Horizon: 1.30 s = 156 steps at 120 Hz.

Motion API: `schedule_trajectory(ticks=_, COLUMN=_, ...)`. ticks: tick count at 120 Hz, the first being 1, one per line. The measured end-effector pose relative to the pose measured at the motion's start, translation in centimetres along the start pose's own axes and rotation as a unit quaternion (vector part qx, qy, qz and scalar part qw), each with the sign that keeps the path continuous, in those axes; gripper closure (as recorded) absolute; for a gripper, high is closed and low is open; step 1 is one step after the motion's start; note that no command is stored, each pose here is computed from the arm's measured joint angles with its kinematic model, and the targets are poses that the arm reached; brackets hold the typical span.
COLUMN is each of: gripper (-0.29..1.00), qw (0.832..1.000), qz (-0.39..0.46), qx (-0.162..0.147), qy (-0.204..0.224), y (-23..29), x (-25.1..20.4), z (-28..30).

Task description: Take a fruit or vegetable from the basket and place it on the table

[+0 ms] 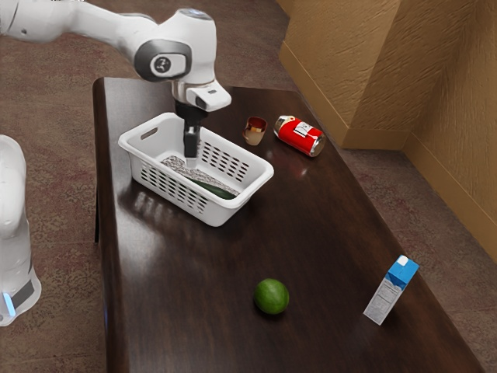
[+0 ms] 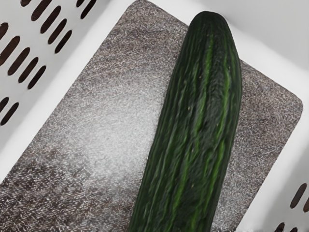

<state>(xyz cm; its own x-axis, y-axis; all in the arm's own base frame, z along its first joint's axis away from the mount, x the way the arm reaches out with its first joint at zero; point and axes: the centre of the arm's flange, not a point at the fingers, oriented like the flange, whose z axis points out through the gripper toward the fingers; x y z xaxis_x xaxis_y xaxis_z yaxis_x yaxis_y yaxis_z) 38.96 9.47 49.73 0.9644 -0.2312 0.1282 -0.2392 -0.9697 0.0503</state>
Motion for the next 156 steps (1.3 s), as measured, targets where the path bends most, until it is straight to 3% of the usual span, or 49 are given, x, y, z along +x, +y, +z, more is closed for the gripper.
schedule_trajectory(ticks=72, gripper=0.02, qw=0.993, qz=0.114, qx=-0.033, qy=-0.014, y=0.7, x=0.9, z=4.2)
schedule_trajectory(ticks=156, gripper=0.04, qw=0.991, qz=0.129, qx=-0.035, qy=-0.006, y=-1.2, x=1.2, z=6.0)
